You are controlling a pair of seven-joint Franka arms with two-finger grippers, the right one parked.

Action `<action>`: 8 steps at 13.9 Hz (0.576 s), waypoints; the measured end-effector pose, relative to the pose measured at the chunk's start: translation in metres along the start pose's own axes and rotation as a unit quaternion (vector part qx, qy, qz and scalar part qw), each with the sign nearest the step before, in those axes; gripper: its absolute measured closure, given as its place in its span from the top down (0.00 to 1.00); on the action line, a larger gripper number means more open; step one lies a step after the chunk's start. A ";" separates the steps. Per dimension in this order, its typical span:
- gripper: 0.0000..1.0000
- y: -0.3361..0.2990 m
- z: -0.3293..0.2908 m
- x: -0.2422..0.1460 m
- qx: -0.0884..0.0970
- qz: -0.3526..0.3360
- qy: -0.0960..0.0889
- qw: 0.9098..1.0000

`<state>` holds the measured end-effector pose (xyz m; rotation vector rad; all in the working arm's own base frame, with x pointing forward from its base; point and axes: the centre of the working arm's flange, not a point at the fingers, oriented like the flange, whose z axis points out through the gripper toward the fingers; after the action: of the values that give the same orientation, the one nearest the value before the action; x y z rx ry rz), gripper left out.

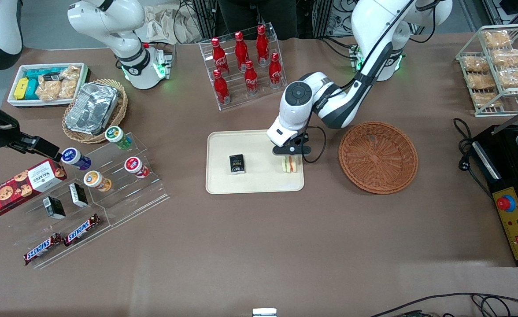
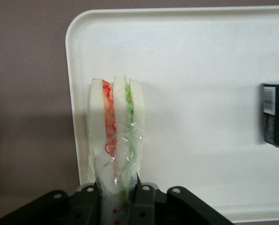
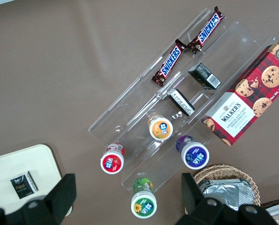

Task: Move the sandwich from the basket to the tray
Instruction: 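Lower the sandwich onto the tray beside the black box and open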

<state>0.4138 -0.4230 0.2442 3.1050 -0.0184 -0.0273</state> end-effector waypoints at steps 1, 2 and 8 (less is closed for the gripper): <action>0.20 -0.001 0.003 -0.002 0.001 0.002 0.001 1.000; 0.20 -0.002 0.005 -0.003 0.001 0.003 0.000 1.000; 0.42 -0.007 0.014 -0.001 0.008 0.012 0.005 1.000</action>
<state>0.4128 -0.4163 0.2303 3.1195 -0.0544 -0.0099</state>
